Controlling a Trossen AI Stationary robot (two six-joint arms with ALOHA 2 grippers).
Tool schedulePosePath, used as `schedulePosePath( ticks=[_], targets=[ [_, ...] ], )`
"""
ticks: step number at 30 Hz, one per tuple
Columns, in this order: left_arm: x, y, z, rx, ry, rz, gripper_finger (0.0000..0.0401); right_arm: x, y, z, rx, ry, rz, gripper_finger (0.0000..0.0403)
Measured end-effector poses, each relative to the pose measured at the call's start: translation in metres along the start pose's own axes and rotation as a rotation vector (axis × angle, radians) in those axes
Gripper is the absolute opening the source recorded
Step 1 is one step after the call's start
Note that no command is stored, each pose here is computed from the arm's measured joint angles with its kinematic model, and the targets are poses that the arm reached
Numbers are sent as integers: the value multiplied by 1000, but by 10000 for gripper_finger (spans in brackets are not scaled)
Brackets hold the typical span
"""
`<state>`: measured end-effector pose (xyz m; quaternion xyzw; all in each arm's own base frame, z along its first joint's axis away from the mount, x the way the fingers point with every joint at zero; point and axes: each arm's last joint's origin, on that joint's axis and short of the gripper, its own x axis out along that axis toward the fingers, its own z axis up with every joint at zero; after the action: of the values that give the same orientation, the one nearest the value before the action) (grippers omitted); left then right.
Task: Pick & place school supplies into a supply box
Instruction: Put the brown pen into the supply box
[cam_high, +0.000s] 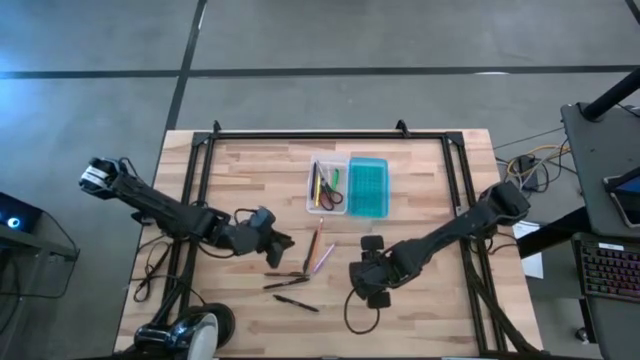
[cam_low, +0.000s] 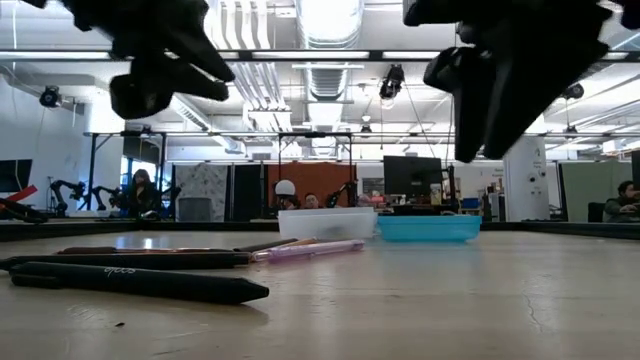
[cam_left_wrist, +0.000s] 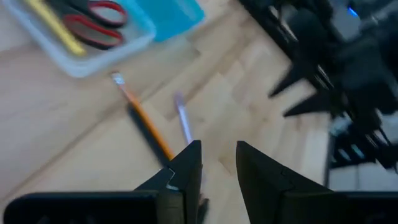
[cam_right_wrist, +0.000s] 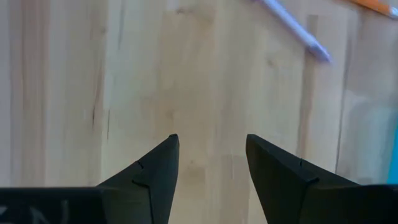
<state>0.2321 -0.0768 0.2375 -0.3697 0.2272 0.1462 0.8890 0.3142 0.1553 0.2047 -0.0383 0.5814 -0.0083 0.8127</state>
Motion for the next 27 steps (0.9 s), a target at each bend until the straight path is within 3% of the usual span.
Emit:
schedulePosePath(
  ticks=[5, 10, 14, 18, 27],
  targets=[
    [17, 3, -3, 9, 68, -9, 83, -3, 1, 1, 101, -18, -2, 175],
    [23, 6, -13, 39, 185, -8, 83, -1, 2, 0, 108, -10, -5, 176],
    [22, 8, -23, 147, 255, 16, 83, -1, 2, 0, 106, -10, -5, 173],
    [20, 6, -27, 239, 270, -3, 83, -1, 2, 0, 111, -12, -3, 171],
    [20, 6, -27, 252, 244, 14, 83, -1, 3, 2, 120, -35, 8, 169]
  ],
)
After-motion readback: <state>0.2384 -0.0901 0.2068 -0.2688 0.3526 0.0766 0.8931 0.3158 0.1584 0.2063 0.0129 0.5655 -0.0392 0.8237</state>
